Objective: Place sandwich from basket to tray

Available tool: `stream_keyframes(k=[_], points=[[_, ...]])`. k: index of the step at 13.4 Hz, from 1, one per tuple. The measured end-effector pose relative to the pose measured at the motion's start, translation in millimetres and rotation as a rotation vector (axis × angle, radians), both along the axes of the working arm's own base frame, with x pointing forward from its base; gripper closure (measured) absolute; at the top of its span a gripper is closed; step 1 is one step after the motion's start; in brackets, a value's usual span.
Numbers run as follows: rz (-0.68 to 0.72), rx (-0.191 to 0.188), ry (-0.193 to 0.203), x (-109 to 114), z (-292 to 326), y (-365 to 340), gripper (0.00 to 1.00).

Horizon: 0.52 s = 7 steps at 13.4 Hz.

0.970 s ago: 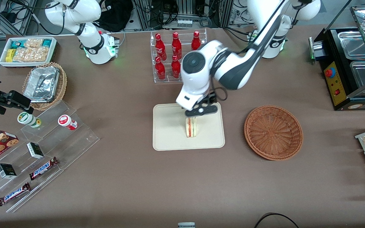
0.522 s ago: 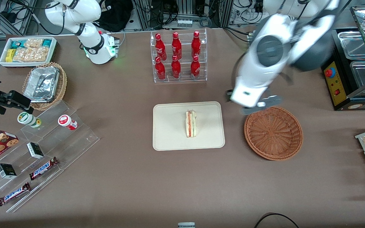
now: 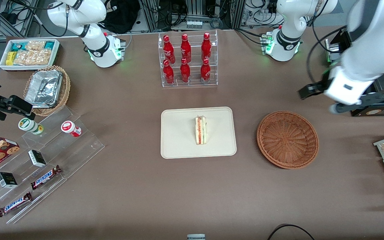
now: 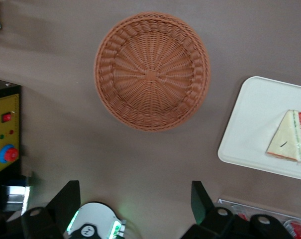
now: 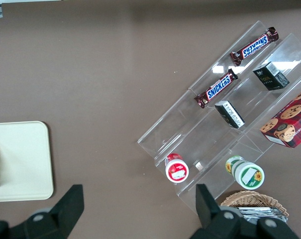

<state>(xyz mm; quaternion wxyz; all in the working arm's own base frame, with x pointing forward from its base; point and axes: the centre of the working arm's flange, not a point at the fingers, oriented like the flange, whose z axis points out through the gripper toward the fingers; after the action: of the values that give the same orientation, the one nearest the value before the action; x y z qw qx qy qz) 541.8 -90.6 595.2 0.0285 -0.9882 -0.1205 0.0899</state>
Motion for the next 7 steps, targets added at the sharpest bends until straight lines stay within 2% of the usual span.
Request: stream_keyframes(k=[4,7], points=[[-0.018,-0.018,-0.027,-2,20,52,0.00],[-0.007,-0.017,0.020,-8,20,65,0.00]])
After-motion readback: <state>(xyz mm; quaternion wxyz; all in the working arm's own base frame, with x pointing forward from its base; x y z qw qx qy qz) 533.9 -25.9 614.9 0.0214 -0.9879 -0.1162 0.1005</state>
